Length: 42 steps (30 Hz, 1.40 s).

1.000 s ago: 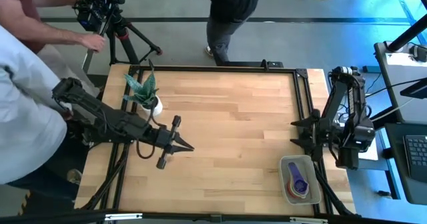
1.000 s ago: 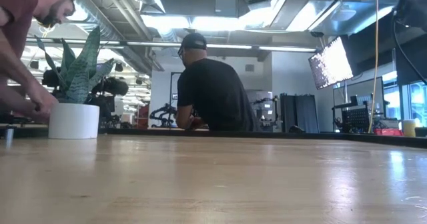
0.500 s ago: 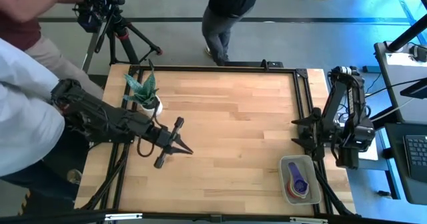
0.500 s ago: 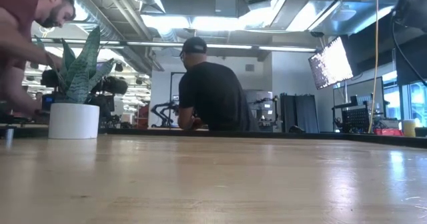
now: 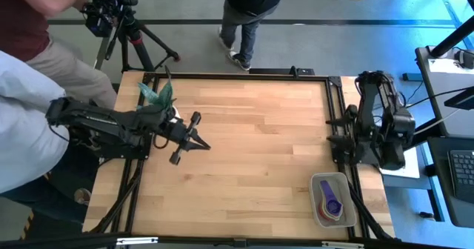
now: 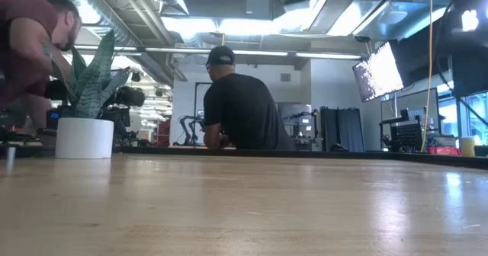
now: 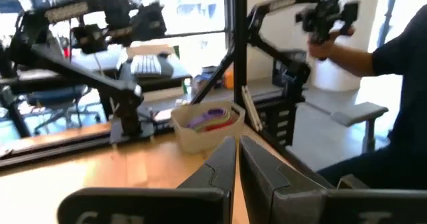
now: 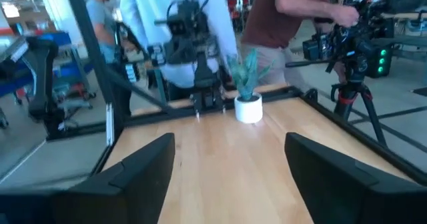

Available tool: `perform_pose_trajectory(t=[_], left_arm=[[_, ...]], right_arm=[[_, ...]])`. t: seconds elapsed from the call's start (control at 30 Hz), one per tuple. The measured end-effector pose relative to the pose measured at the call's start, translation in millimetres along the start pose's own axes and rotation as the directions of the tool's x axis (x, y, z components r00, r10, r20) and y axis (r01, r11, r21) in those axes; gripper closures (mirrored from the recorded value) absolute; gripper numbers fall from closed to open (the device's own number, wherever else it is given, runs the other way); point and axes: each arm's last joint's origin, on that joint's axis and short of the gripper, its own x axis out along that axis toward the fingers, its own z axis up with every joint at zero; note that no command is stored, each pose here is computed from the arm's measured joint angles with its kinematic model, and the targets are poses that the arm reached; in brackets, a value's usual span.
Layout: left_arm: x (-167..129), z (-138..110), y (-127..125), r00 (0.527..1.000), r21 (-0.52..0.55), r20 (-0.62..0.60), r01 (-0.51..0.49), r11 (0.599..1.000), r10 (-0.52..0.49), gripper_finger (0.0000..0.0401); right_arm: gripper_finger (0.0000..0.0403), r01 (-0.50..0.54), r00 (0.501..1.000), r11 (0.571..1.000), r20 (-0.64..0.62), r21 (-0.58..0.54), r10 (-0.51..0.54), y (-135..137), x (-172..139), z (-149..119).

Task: Nest measuring cups in basket
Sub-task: Return to Home Position

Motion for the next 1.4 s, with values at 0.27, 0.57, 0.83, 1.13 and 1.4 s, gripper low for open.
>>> perform_pose_trajectory(t=[0.27,0.57,0.83,1.13,1.4], left_arm=[[1.7,-6.2,12.8,0.998,0.005,0.039,0.058,0.998,-0.059,0.0387],[0.7,-6.4,22.1,0.991,-0.010,0.060,0.118,0.993,-0.117,0.0387],[3.5,-8.4,21.8,0.983,0.049,0.061,0.172,0.984,-0.175,0.0387],[9.7,-12.0,32.4,0.978,0.047,0.094,0.183,0.982,-0.187,0.0387],[13.0,-18.0,44.5,0.977,0.003,0.105,0.189,0.982,-0.188,0.0387]], right_arm=[[0.0119,-0.002,0.999,0.996,0.046,0.085,-0.002,-40.0,1.4,-29.8],[0.0119,-0.004,0.999,0.977,0.054,0.212,-0.008,-26.0,1.6,-30.8],[0.0119,0.004,0.998,0.990,0.054,0.141,-0.012,-12.4,1.8,-31.7],[0.0119,0.029,0.998,0.982,0.051,0.184,-0.039,1.1,5.4,-65.1],[0.0119,0.104,0.991,0.982,0.065,0.160,-0.116,13.3,11.9,-73.2]])
